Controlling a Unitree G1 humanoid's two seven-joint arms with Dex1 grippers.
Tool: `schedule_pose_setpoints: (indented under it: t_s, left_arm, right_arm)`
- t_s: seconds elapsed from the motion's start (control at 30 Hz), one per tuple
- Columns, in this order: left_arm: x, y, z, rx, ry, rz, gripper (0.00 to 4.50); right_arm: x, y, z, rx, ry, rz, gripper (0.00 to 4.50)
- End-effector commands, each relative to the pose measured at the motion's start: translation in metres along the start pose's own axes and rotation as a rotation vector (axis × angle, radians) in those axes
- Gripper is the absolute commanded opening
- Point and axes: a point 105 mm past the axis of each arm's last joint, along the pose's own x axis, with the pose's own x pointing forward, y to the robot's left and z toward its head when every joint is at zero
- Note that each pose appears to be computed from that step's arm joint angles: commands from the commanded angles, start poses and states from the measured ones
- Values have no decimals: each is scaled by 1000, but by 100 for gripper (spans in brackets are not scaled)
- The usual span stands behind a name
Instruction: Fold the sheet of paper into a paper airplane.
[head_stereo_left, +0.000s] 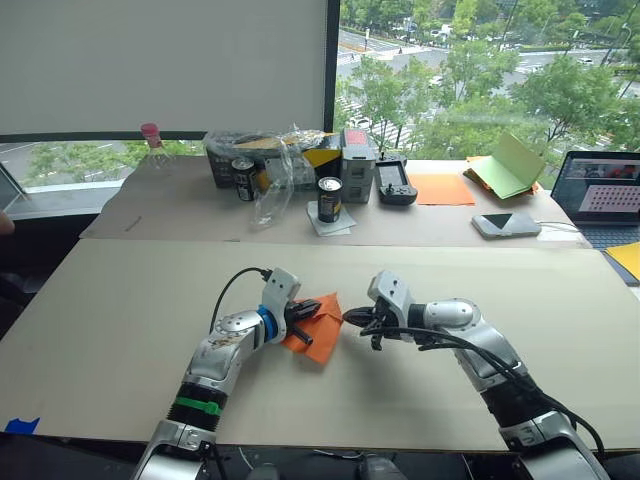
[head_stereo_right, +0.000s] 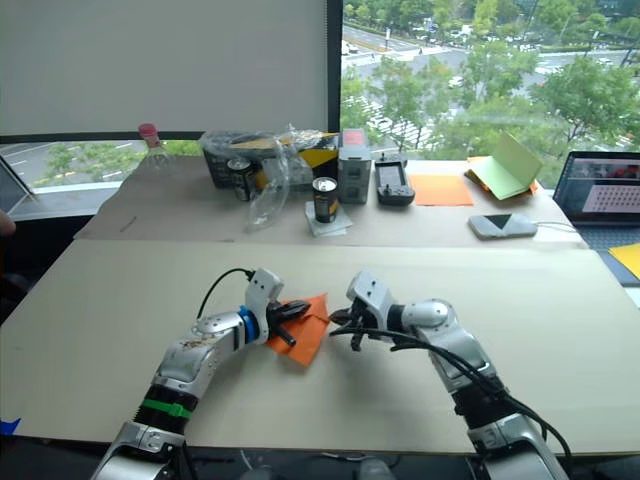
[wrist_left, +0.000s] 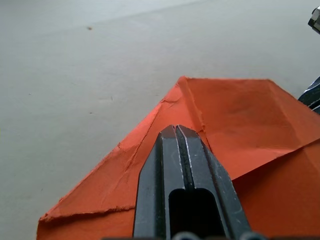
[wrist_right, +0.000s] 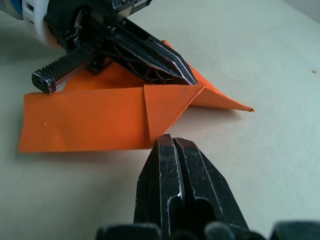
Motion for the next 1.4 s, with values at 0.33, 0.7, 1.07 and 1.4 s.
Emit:
schedule_pose_setpoints:
  t_s: [0.33, 0.7, 1.07, 1.4]
  left_arm:
    - [-6, 7, -21, -29, 74, 27, 2]
    - [-14, -6, 2, 32, 39, -131, 2]
    - [-31, 18, 10, 91, 81, -128, 2]
    - [-51, 21, -7, 66, 106, -86, 2]
  right_arm:
    - [21, -13, 31, 29, -161, -17, 0]
    - [41, -19, 17, 46, -123, -34, 0]
    - [60, -18, 9, 33, -79, -28, 0]
    - [65, -15, 22, -31, -89, -5, 0]
